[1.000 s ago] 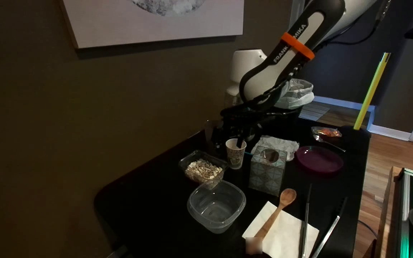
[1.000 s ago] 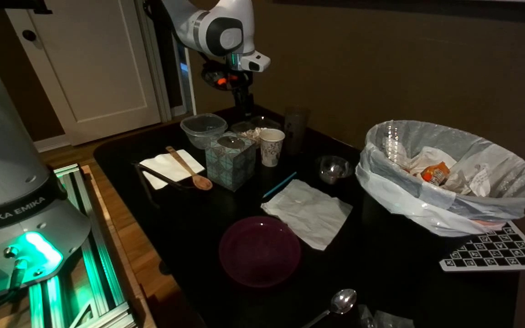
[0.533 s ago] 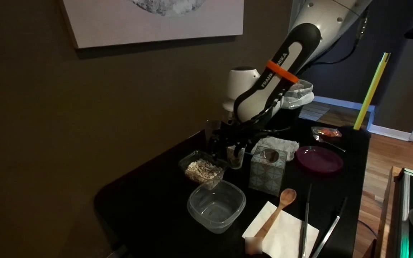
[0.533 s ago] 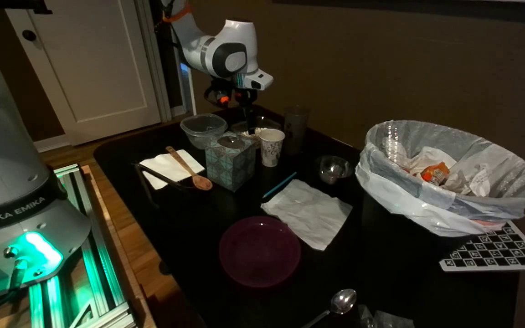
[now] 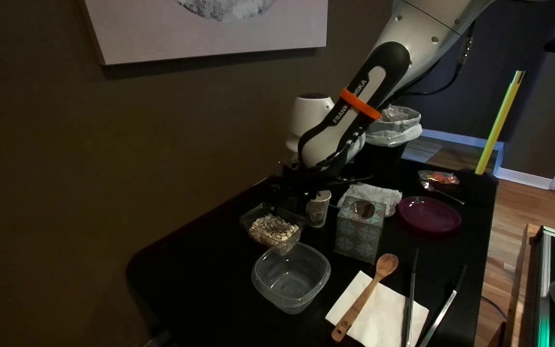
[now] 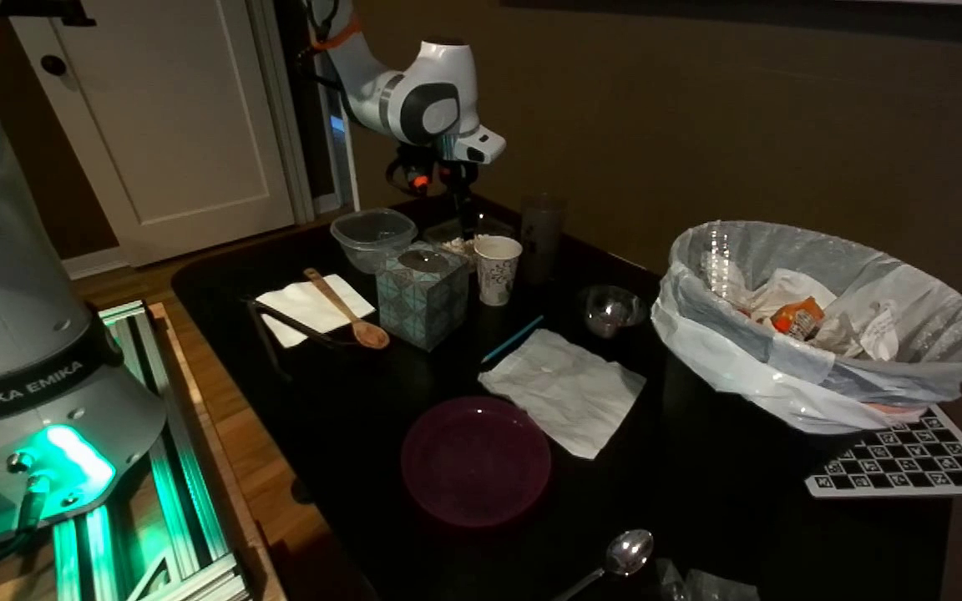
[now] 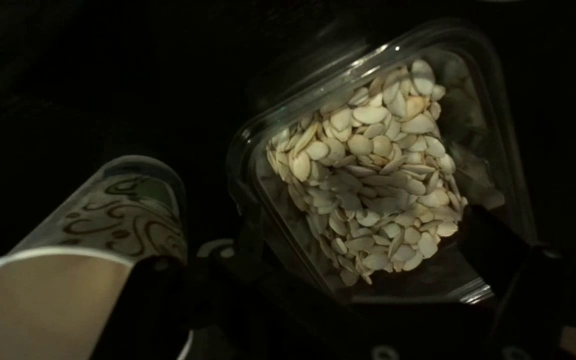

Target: Put some contents from the bowl onto the white towel, then put the towel in the bin

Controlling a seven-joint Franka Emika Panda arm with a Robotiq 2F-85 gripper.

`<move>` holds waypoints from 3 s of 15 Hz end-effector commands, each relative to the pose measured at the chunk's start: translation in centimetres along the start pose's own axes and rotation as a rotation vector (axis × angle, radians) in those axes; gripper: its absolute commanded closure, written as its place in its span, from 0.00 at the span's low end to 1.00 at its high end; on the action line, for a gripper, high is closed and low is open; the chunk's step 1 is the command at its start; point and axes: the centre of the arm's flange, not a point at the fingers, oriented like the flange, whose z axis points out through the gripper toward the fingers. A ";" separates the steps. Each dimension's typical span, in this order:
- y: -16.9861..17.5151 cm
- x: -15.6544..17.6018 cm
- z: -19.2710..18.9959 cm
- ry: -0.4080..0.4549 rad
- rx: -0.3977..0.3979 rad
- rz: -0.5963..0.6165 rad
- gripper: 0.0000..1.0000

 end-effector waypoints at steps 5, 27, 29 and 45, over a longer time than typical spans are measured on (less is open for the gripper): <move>-2.3 1.1 4.6 0.014 -0.005 0.027 0.00; -3.6 2.4 5.2 0.031 -0.017 0.026 0.97; -3.6 2.4 4.4 0.030 -0.012 0.022 0.97; 5.8 3.0 -12.1 -0.212 0.045 -0.499 0.97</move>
